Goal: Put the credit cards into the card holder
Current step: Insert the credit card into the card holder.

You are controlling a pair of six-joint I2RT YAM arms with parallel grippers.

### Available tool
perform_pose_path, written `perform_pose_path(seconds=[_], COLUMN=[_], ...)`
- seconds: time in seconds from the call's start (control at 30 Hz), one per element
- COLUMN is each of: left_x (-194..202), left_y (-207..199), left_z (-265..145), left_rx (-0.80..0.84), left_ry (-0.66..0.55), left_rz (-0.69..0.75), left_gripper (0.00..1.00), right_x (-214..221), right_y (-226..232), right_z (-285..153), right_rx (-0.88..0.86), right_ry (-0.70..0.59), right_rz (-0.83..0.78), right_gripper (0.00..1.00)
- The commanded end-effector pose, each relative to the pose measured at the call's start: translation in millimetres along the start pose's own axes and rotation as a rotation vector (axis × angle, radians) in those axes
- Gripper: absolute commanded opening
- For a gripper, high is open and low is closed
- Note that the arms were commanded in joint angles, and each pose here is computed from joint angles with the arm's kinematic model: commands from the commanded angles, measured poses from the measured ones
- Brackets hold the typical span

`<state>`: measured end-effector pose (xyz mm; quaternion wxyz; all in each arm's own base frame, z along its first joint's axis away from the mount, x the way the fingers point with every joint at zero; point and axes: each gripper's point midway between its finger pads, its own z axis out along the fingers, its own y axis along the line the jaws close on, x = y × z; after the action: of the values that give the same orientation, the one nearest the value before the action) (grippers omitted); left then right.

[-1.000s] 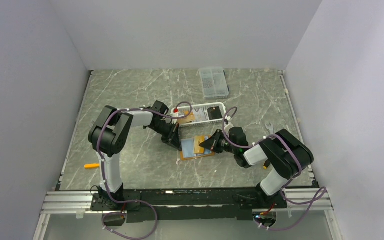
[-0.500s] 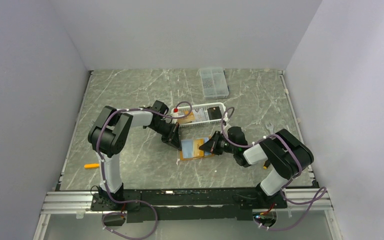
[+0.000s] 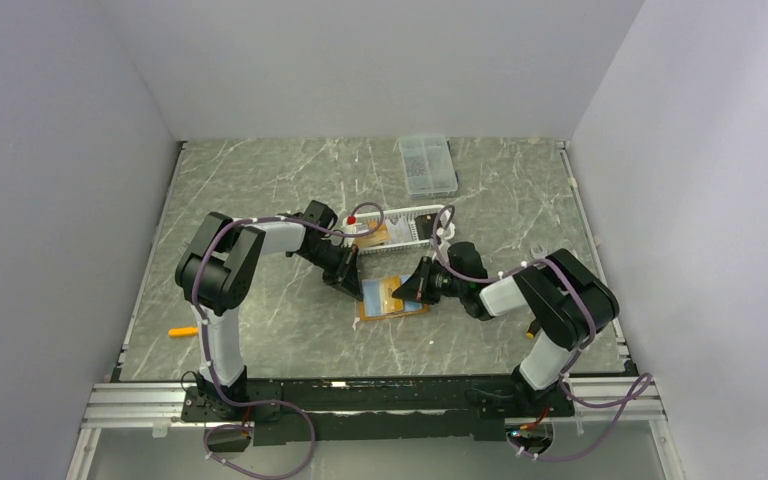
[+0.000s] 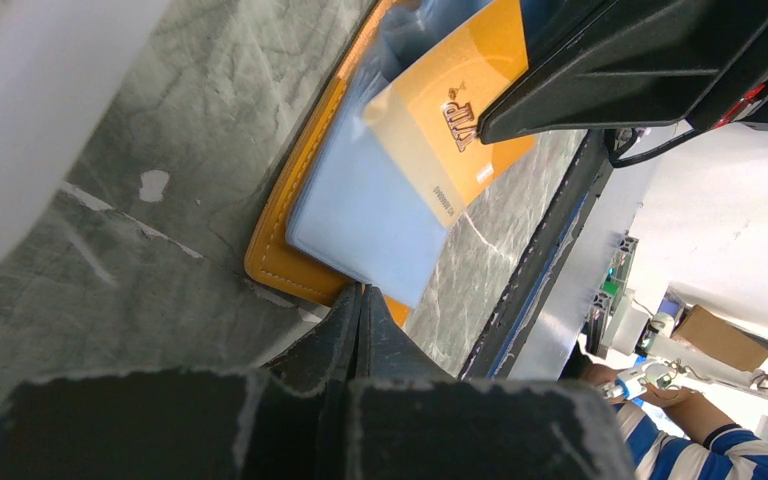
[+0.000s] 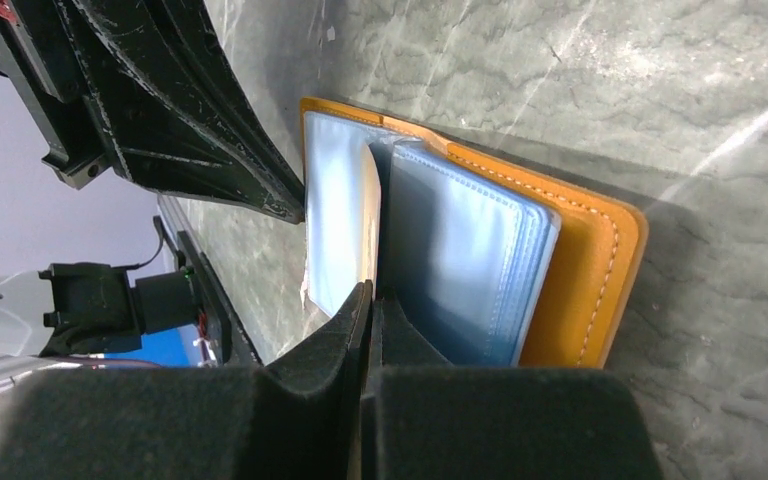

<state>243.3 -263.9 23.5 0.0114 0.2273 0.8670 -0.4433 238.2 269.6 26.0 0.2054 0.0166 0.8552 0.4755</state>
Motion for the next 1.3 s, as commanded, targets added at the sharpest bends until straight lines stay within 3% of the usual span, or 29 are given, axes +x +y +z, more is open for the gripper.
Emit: perform_pose_path(seconds=[0.0,0.37,0.5,0.6,1.27], left_x=[-10.0,-10.9,-10.0,-8.7,-7.8], left_y=[-13.4,-13.4,-13.3,-12.8,-11.7], left_z=[-6.4,-5.9,-7.1,-6.9,-2.4], left_rx=[0.017,0.02,0.011,0.01,0.015], left_ry=[-0.034,-0.037,-0.036,-0.036,-0.029], left_rz=[0.07,0.066,0.073,0.072,0.069], left_gripper=[0.0,0.0,0.0,0.0,0.0], right_x=[18.8,27.4,21.0,14.4,26.1], right_y=[-21.3,-26.8,-34.6,-32.0,-21.2], right_z=[3.2,6.1,-2.6,-12.0,4.3], right_rx=[0.064,0.085,0.186,0.271,0.488], right_ry=[0.091,0.167,0.11,0.052,0.149], right_rz=[-0.008,-0.03,-0.057,-0.126,-0.358], right_gripper=[0.0,0.02,0.31,0.41,0.49])
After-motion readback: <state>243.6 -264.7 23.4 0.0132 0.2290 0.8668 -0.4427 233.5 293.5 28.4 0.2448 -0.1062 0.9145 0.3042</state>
